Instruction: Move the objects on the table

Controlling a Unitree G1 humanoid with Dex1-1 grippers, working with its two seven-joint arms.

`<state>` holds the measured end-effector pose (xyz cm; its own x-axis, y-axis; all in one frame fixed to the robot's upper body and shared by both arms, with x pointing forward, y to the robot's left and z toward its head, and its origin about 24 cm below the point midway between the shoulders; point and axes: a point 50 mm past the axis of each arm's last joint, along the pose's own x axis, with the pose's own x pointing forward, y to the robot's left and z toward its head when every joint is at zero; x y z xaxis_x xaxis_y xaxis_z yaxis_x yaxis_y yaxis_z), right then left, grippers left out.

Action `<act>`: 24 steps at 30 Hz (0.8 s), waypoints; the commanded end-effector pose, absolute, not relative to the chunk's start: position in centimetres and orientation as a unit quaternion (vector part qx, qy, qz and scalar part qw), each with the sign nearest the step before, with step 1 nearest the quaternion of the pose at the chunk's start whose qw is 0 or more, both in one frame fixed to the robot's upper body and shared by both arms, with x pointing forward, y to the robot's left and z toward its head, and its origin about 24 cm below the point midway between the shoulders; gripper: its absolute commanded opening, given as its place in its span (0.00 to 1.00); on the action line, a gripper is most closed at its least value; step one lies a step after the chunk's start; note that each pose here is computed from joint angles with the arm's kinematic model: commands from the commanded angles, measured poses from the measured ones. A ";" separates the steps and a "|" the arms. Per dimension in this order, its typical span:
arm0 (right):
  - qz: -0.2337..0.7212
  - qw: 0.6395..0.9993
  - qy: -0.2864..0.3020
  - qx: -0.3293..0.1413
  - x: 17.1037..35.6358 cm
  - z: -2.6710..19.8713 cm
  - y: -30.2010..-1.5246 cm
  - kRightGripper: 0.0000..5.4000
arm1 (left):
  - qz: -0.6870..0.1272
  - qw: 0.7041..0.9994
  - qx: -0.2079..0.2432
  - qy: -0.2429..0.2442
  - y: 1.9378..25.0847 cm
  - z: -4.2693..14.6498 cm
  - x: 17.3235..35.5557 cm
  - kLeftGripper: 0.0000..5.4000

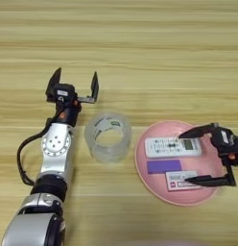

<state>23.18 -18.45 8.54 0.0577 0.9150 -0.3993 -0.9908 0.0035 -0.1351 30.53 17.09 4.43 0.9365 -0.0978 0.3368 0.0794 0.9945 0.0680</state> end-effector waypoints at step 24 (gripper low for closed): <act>0.642 0.709 0.165 -0.241 26.1 7.0 -19.6 1.00 | -0.045 0.982 0.023 -0.181 16.9 4.8 30.8 1.00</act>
<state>25.72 -19.89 6.85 0.1340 0.8371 -0.5304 -0.9892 0.0812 -0.1218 30.63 17.03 4.47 0.9364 -0.0989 0.3366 0.0806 0.9944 0.0678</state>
